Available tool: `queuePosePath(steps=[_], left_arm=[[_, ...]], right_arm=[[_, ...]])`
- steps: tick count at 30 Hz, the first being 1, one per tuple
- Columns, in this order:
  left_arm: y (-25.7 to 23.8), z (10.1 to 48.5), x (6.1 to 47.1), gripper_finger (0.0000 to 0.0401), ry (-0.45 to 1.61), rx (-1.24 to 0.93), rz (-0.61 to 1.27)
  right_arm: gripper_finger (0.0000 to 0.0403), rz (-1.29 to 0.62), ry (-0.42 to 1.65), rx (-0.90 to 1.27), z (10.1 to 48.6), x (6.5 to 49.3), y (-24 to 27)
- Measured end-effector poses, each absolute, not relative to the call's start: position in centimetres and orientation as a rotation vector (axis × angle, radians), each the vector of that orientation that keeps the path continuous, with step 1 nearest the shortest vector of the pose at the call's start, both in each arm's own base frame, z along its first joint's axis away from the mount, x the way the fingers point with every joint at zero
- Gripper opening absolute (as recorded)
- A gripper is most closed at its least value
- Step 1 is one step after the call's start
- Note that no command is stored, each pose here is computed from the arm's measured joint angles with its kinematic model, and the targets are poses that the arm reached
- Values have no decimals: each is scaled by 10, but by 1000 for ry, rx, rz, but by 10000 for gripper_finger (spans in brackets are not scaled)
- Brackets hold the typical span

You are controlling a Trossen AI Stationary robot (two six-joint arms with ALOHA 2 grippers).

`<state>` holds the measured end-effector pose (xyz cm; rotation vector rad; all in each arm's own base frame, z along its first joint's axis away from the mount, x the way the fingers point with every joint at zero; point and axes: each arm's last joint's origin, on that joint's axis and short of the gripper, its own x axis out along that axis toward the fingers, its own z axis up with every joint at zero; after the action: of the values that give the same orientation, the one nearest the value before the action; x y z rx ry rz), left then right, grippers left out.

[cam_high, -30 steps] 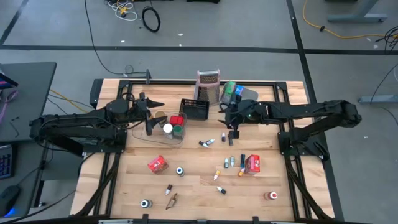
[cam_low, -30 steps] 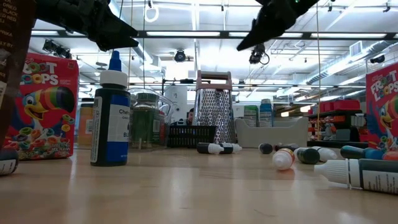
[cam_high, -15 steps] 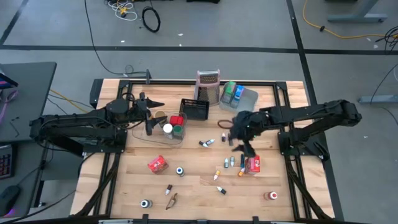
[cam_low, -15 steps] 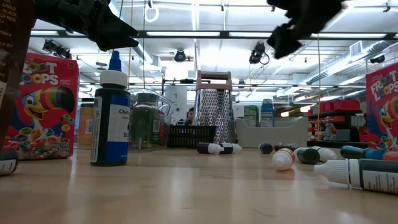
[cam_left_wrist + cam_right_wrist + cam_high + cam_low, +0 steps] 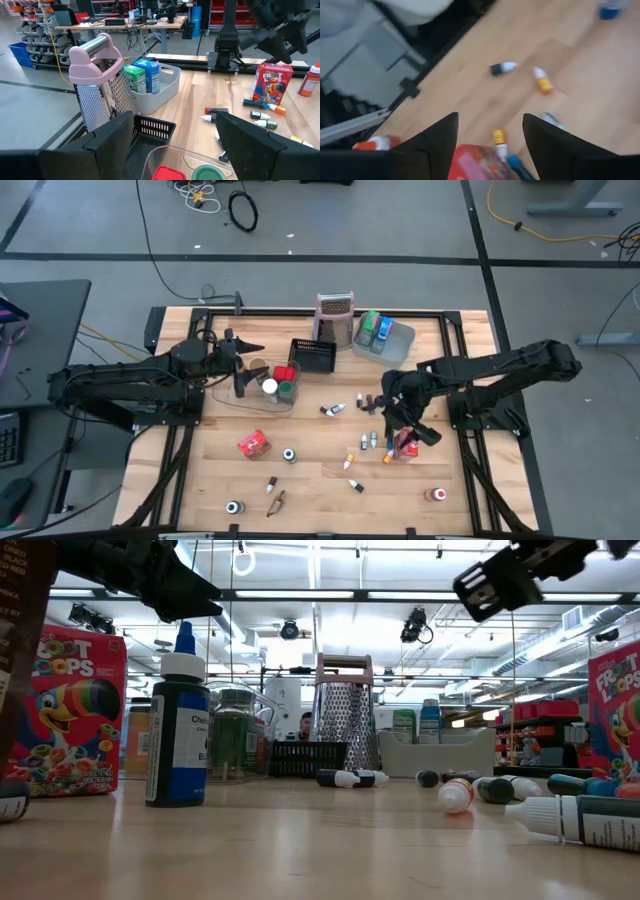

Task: Pick & Place Kitchen Items
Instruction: Put the red cereal box into the gray bin

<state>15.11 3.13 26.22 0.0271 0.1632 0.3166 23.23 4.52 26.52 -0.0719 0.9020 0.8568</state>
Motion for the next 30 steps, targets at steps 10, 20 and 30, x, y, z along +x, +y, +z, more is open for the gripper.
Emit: queuePosePath(steps=[10, 20, 30], left_arm=[[31, 262, 151, 291, 181, 136, 307], [31, 262, 151, 291, 193, 216, 300], [31, 262, 151, 291, 192, 213, 301]], right_arm=[[216, 1094, 809, -141, 252, 225, 55], [215, 1168, 847, -185, 212, 209, 53], [215, 1250, 766, -331, 202, 204, 49]])
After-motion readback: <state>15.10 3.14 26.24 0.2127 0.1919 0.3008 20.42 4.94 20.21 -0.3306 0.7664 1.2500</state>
